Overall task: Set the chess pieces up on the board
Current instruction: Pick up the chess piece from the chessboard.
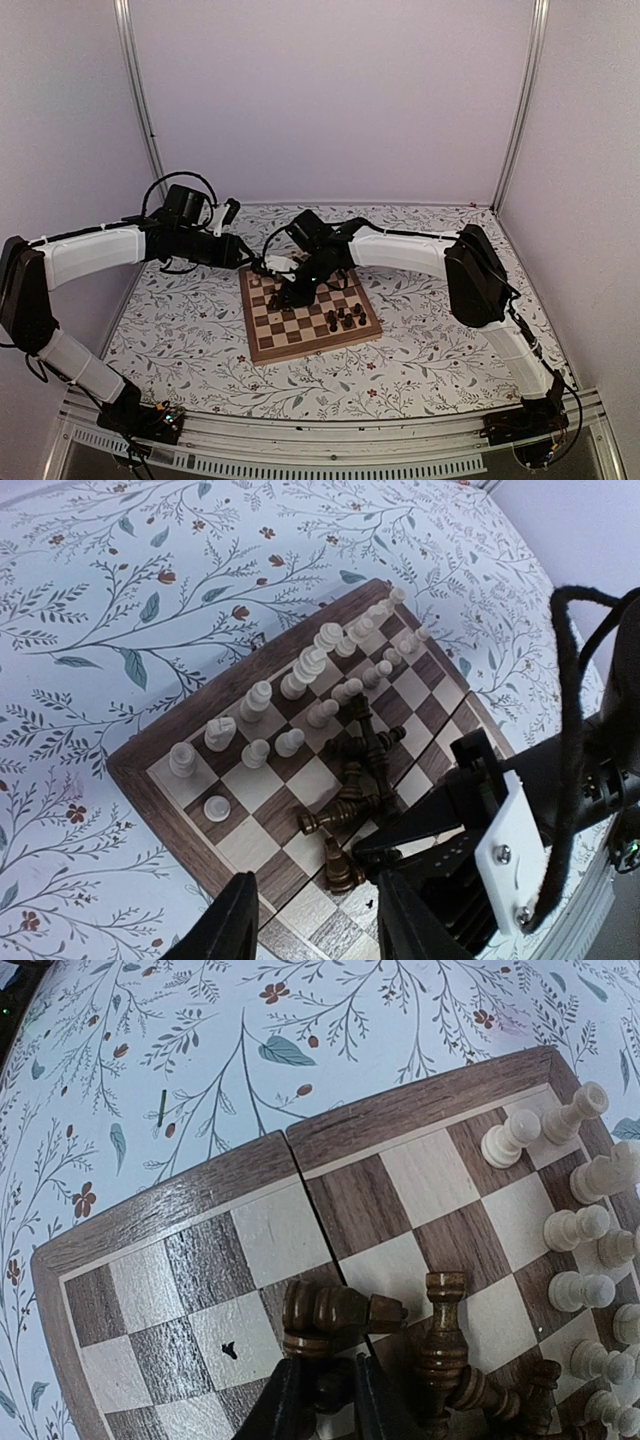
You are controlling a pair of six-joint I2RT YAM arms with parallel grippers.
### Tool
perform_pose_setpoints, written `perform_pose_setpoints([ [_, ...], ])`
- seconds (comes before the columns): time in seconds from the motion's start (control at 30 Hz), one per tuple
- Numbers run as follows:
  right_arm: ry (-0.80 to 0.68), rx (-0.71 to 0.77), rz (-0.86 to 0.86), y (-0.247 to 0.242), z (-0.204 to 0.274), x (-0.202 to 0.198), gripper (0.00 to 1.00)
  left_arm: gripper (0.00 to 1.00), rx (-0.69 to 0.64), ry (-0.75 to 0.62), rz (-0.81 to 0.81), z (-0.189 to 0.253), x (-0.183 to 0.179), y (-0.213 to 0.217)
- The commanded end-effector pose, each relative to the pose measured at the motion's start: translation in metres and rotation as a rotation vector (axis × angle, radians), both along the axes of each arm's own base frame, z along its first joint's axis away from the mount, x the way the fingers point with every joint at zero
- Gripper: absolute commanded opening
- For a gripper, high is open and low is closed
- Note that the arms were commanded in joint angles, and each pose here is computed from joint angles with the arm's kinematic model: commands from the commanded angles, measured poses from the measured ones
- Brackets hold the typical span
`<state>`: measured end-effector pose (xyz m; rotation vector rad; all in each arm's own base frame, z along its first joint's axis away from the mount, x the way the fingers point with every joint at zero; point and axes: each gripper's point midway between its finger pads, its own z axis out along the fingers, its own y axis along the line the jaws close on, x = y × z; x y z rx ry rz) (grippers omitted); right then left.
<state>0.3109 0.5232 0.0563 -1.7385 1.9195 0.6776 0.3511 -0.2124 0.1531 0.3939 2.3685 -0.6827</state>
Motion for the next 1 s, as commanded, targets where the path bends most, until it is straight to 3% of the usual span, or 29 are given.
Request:
perform_pose_setpoints([
  [0.0,0.009,0.012,-0.006,0.006,0.000,0.000,0.16,0.44,-0.030,-0.027,-0.011,0.016,0.003,-0.004],
  [0.3,-0.010,0.054,-0.004,0.001,0.036,-0.005,0.05,0.44,-0.032,-0.012,-0.013,0.012,0.002,-0.005],
  [0.97,-0.030,0.086,0.024,-0.021,0.072,-0.026,0.03,0.42,-0.034,0.069,-0.047,-0.009,-0.004,-0.017],
])
